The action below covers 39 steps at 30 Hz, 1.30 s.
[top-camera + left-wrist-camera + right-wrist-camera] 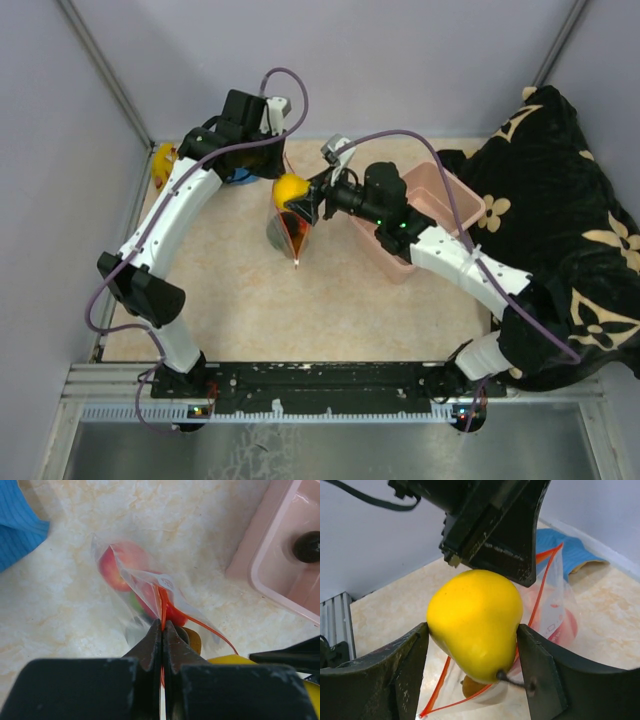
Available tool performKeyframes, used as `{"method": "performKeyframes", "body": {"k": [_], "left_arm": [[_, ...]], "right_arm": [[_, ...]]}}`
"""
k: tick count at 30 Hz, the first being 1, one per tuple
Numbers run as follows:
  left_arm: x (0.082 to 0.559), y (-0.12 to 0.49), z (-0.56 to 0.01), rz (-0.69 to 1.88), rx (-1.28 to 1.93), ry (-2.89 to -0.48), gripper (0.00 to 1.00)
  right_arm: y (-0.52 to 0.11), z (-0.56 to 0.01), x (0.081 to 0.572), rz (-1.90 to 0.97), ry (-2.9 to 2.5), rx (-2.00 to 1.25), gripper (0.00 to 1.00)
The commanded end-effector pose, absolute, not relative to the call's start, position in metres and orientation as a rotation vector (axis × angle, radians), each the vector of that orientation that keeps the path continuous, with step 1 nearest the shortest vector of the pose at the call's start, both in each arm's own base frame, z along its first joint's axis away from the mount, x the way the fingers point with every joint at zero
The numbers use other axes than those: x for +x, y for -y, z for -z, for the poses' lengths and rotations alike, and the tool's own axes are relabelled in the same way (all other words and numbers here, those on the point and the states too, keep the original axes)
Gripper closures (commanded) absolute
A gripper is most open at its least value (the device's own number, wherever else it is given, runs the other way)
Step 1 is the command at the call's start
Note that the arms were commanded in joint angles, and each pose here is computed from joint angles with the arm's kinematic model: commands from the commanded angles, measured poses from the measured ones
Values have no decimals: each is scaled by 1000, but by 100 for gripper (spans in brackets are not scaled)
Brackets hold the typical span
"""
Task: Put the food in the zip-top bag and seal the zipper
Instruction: Place the fake fruit in the zipper food storage bag.
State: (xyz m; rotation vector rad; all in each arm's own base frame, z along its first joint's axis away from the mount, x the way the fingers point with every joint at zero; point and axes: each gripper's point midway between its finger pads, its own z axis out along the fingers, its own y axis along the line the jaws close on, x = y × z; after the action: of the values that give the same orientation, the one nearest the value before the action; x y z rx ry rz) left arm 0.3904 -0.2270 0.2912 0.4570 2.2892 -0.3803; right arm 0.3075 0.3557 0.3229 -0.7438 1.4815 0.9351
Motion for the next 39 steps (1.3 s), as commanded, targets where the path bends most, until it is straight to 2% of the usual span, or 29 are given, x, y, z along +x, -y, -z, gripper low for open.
{"method": "performKeyframes", "body": {"k": [1,10,17,23,30,34,39], "left_arm": [[386,237,-308,411,469,-2247,100],[378,233,-309,395,472,-2244,100],[375,228,-303,368,462,-2270,100],[375,235,-302,416,446,-2280,100],[379,230,-287,389,339,-2340,100],[383,221,-282,361,290,-2354,100],[389,205,-276,353,223,-2367,100]], "right_arm": [[-375,-352,309,-994,-1356,-765,47],[-355,-302,344,-816,-1486,-677,48],[-339,-293,359,-753,-1534,-603,48],[-350,-284,365,-773,-1554,-638,48],[-354,-315,354,-812,-1543,-696,30],[-340,-323,340,-808,-1599,-681,26],[-302,-321,339,-762,-1726,-497,21]]}}
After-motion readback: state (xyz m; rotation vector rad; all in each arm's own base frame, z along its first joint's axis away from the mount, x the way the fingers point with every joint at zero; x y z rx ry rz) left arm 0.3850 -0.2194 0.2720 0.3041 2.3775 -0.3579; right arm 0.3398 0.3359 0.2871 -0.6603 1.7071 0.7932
